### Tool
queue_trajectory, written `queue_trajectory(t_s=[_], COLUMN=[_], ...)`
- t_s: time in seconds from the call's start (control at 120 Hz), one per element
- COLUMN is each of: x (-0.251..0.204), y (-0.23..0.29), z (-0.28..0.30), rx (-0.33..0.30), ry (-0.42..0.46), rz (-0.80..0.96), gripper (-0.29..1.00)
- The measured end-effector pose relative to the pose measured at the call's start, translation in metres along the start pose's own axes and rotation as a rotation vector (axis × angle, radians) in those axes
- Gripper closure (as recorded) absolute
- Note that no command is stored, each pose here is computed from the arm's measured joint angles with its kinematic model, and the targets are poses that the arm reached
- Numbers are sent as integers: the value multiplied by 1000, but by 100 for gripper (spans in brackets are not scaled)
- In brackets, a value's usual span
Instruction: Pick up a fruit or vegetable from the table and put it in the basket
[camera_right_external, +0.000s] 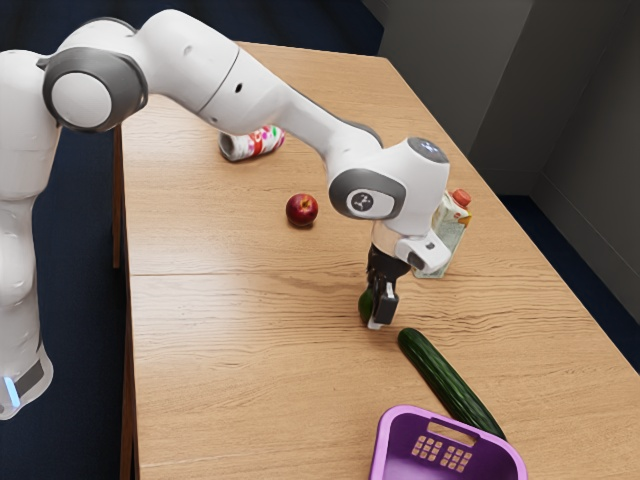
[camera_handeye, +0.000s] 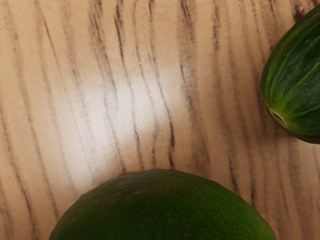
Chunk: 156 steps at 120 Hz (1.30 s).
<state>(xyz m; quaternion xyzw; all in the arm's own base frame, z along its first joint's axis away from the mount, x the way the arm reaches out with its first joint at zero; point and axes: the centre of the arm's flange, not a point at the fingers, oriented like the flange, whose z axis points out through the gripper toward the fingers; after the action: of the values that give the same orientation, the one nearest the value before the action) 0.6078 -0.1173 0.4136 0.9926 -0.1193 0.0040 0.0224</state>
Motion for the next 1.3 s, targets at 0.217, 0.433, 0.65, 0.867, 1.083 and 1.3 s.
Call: queue_trajectory(t_s=[0.217, 0.433, 0.65, 0.867, 1.083, 1.3], x=[4, -14, -5, 0, 1, 1], y=[45, 213, 322, 357, 359, 360], z=[-87, -176, -158, -134, -124, -124], rx=[21, 27, -14, -13, 6, 15], ry=[123, 213, 197, 162, 141, 145], rz=[62, 354, 551, 612, 625, 641], gripper=[28, 27, 27, 27, 17, 4])
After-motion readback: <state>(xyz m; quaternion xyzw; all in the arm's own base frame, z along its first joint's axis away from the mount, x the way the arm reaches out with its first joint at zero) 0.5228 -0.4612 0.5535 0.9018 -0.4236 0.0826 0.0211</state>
